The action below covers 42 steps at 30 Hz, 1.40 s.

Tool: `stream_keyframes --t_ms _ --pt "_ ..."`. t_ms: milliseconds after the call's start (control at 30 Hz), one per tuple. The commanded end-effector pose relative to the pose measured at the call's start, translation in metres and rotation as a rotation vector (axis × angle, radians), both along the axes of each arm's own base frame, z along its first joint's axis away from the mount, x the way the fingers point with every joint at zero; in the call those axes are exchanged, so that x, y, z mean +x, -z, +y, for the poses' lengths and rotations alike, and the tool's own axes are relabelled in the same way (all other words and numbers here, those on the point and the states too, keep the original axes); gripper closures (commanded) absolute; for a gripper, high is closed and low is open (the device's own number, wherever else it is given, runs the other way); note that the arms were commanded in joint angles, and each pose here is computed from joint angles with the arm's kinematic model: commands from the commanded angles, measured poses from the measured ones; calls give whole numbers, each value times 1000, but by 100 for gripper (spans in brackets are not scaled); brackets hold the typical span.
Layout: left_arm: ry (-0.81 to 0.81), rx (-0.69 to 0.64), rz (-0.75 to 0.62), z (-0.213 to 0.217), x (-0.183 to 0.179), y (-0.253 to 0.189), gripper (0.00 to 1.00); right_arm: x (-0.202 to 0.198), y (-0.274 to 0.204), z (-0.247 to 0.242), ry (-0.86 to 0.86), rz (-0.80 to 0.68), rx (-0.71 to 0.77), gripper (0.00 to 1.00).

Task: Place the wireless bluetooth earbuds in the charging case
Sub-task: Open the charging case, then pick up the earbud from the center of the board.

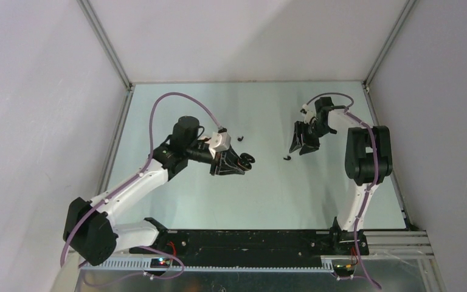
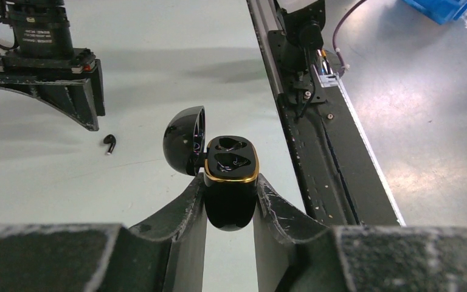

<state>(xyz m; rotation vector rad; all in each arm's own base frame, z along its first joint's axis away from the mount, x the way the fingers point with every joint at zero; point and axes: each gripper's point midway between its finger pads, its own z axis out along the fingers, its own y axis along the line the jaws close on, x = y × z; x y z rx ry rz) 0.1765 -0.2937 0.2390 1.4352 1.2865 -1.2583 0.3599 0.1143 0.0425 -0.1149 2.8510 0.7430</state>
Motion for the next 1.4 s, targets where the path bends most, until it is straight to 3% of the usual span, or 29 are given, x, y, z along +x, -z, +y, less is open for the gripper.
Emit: stream_keyframes --t_ms 0,267,1000,1367 --pt "26 2 -47 -6 -2 -5 100 3 -1 2 59 55 18 46" --pt "49 25 -32 -8 -6 0 100 -3 21 14 70 146 55 53" --pt "48 33 -63 -5 -7 0 100 -5 25 19 39 134 -37 64" --pt "48 35 -71 -5 -7 1 100 -4 25 20 28 125 -54 75"
